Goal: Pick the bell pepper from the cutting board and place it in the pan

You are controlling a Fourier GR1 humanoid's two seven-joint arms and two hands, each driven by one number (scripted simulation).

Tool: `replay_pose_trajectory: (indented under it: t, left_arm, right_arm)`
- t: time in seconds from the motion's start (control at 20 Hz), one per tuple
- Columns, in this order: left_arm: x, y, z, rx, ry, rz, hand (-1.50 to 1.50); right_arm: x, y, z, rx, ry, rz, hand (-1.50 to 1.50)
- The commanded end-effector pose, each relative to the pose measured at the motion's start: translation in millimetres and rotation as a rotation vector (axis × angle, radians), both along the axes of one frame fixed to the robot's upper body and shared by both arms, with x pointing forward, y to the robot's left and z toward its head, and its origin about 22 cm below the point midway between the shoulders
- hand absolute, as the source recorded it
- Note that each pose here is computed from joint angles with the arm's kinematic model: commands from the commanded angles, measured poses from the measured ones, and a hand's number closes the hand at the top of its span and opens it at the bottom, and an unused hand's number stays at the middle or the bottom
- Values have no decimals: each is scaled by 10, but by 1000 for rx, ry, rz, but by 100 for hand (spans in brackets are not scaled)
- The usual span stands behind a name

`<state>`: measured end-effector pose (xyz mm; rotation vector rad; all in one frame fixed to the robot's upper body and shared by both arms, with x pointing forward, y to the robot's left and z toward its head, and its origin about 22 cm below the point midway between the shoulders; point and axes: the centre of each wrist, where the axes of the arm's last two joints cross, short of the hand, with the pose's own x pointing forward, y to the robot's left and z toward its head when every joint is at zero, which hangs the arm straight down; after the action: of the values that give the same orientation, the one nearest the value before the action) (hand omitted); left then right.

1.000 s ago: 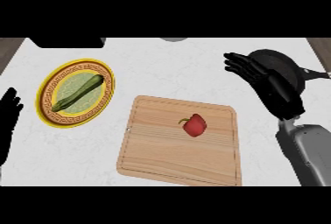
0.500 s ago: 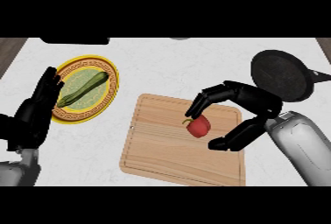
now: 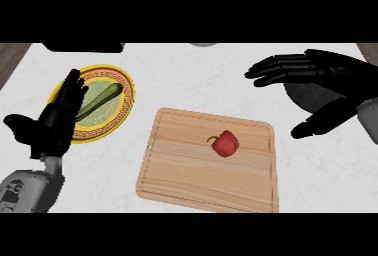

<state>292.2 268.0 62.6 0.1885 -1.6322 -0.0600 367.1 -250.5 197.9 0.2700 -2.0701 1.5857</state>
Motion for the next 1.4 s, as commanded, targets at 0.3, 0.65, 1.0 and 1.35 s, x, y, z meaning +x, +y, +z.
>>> replay_pose_trajectory:
  t: [0.3,0.65,1.0,1.35]
  left_arm:
    - [96,61,-42,5,11,-2,0]
    - [42,62,-124,-1,27,9,0]
    - [13,49,-163,-2,9,15,0]
    - [-36,178,-203,-5,17,12,0]
  right_arm:
    - [63,492,602,-256,-162,126,-150]
    - [33,897,565,-264,-210,157,-150]
    - [-340,858,292,-362,-93,288,-150]
    - [-506,837,47,-431,-130,184,-150]
